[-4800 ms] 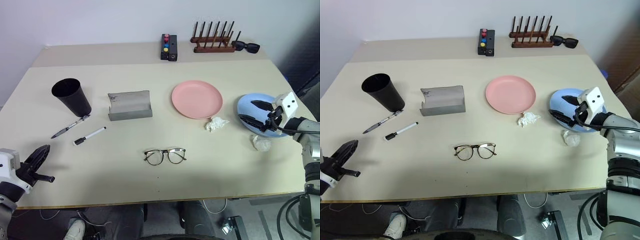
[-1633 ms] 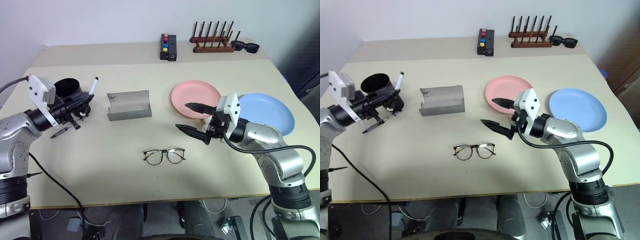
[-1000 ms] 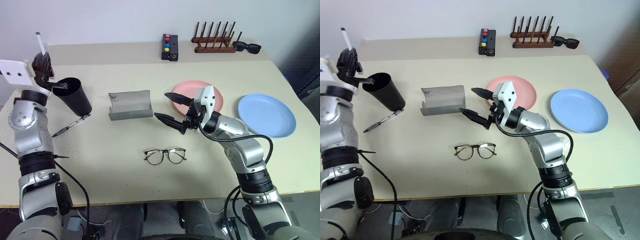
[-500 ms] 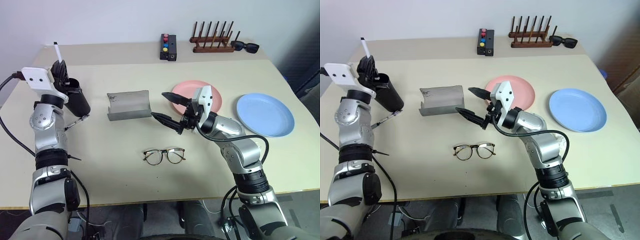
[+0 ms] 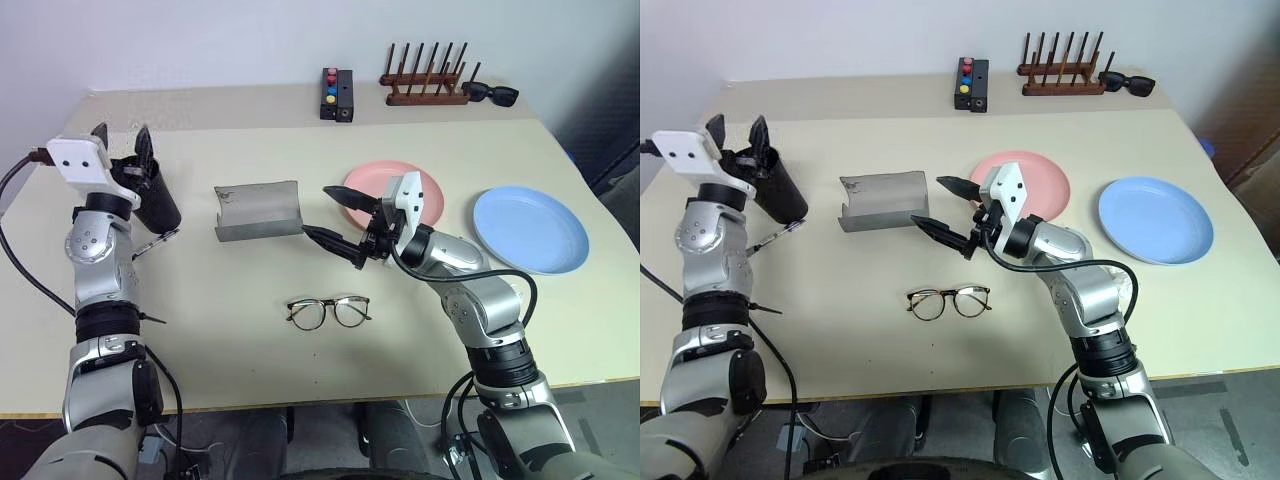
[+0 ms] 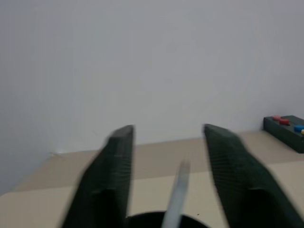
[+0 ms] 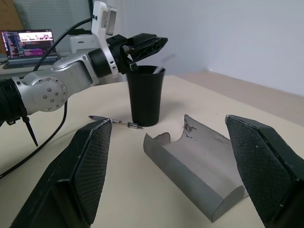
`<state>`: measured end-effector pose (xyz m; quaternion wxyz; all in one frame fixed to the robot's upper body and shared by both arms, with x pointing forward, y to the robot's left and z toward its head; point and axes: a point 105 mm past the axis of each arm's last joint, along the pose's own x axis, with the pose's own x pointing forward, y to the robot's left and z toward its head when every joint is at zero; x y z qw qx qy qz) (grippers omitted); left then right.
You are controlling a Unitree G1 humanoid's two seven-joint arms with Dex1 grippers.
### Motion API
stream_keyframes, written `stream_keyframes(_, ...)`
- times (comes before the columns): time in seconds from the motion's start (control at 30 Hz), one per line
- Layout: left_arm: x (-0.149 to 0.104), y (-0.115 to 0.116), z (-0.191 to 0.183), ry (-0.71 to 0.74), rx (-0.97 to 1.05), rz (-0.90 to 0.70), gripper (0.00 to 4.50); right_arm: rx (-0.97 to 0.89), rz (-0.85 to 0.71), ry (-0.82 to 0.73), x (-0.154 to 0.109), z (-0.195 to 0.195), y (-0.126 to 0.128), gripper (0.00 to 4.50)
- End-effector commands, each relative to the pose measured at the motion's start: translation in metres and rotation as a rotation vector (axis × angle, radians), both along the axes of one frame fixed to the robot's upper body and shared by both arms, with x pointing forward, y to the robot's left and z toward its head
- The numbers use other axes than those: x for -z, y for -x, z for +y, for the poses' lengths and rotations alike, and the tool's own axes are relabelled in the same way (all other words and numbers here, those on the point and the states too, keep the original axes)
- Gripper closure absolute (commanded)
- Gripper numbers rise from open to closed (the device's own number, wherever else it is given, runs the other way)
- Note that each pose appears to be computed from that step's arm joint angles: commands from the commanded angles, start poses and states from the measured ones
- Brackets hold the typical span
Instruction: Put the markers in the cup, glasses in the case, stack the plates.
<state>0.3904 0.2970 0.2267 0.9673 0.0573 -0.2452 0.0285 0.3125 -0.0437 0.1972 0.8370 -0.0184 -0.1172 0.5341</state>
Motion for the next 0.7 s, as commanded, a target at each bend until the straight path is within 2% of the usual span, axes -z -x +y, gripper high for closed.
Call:
stream_keyframes(0.03, -0.012, 0.005, -0.001, -0.01, -0.001, -0.044, 1.11, -0.04, -0.07, -0.022, -0.019, 0.007, 0.009, 0.6)
stream_keyframes(0.27, -0.018, 0.006, -0.001, -0.003, 0.013, -0.056, 1.11, -0.037, -0.072, -0.018, -0.019, 0.006, 0.009, 0.6)
stream_keyframes(0.37, -0.03, 0.015, 0.002, -0.035, 0.109, -0.037, 1.11, -0.025, -0.077, -0.013, -0.02, 0.004, 0.008, 0.6)
stream_keyframes(0.47, -0.033, 0.03, 0.001, -0.09, 0.261, 0.033, 1.11, -0.012, -0.08, -0.008, -0.02, 0.0, 0.006, 0.6)
stream_keyframes(0.6, -0.02, 0.06, 0.008, -0.167, 0.442, 0.237, 0.01, 0.001, -0.079, 0.0, -0.019, -0.004, 0.004, 0.6)
stream_keyframes(0.7, 0.001, 0.079, 0.013, -0.252, 0.532, 0.46, 0.01, 0.004, -0.079, 0.002, -0.019, -0.006, 0.002, 0.6)
